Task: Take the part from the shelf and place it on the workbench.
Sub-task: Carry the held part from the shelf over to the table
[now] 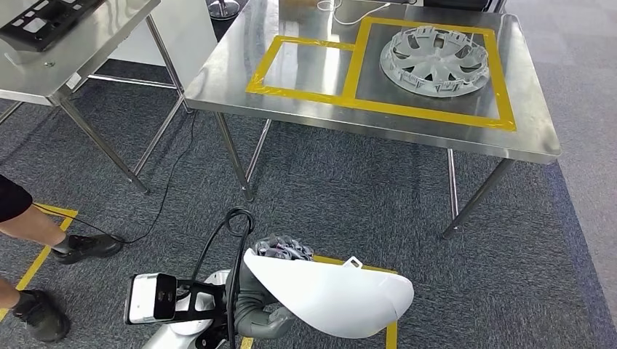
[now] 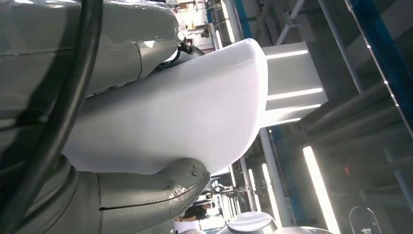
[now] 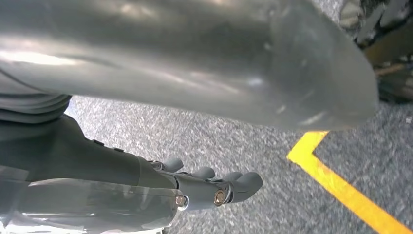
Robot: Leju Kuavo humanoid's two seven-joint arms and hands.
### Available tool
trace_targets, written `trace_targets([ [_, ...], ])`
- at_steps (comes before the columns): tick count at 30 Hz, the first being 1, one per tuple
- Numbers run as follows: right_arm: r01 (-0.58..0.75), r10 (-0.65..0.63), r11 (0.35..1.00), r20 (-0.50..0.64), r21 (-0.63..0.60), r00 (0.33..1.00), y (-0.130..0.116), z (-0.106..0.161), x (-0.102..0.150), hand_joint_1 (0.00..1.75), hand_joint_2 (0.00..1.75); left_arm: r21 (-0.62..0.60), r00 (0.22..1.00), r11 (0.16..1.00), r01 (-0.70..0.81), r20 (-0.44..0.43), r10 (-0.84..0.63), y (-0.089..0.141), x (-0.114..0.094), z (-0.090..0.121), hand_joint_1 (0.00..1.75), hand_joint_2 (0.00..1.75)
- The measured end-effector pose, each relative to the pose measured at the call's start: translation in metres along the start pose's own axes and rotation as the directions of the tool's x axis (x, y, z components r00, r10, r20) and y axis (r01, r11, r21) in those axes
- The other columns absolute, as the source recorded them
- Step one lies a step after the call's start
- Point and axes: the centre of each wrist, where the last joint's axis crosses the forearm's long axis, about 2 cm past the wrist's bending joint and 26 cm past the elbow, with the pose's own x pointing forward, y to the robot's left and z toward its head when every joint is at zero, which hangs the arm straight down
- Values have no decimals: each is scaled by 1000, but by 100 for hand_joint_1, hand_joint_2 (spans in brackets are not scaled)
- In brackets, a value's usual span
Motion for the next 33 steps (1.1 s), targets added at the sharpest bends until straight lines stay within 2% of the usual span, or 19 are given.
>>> trace_targets([
  [25,42,-42,999,18,-5,999,-1,0,1,0,0,3,1000,1000,-1,1,1,-2,0,1,175,175],
  [33,5,-5,1000,5,-11,1000,-1,0,1,0,0,3,1000,1000,1,-1,-1,-2,1,2,175,175],
])
